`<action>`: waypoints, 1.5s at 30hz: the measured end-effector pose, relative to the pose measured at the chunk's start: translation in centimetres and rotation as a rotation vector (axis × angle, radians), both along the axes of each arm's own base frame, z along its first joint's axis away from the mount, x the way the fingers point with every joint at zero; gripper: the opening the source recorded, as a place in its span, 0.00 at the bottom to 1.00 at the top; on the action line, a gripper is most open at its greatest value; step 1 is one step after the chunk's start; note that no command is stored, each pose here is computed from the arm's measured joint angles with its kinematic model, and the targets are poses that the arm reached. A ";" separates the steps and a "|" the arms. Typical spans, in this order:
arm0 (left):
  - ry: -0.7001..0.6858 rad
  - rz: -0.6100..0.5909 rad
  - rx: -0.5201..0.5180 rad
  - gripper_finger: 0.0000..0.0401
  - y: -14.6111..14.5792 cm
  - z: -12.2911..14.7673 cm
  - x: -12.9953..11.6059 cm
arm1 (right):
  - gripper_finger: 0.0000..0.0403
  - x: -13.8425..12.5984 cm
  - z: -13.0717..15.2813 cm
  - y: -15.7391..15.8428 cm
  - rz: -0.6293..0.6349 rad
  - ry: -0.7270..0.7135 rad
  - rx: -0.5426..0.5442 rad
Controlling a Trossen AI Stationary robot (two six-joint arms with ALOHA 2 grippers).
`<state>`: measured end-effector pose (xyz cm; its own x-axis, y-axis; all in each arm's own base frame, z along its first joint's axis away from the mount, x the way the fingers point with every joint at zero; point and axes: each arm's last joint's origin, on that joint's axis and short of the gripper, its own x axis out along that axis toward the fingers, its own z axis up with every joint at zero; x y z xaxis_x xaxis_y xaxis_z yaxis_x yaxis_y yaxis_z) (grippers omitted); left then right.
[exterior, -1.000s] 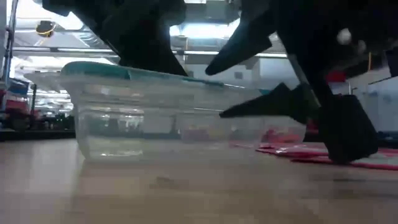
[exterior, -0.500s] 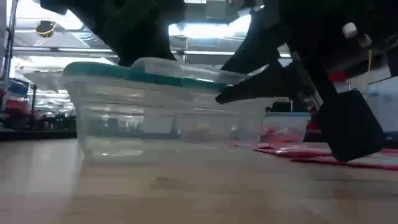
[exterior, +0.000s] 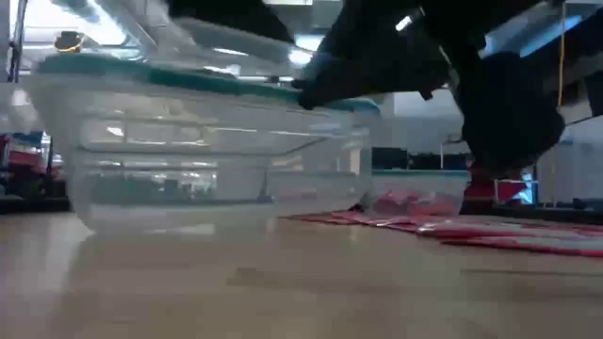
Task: Sort candy
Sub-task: Open the rectangular transparent bin
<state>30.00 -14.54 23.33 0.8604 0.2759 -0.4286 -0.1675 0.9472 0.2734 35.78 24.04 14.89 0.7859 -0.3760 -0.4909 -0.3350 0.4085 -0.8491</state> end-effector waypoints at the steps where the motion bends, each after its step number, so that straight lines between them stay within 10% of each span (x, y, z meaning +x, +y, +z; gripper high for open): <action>1: -0.001 0.000 0.000 0.59 0.0 0.1 -0.1 | 0.01 0.1 0.0 -0.2 0.007 0.031 0.054; 16: -0.065 0.000 0.034 0.59 -2.3 1.5 -2.2 | 0.01 -0.3 4.4 -2.7 -0.146 0.076 0.132; 24: -0.152 -0.035 -0.016 0.59 -3.4 4.1 -4.6 | 0.01 0.4 4.9 -5.4 -0.133 0.257 0.392; 38: -0.102 -0.070 -0.183 0.59 -7.4 2.5 -8.8 | 0.01 2.5 8.2 -10.9 -0.448 -0.066 0.587; 45: -0.167 0.127 0.008 0.59 -8.2 -1.1 -7.8 | 0.01 3.0 10.0 -12.2 -0.417 -0.077 0.829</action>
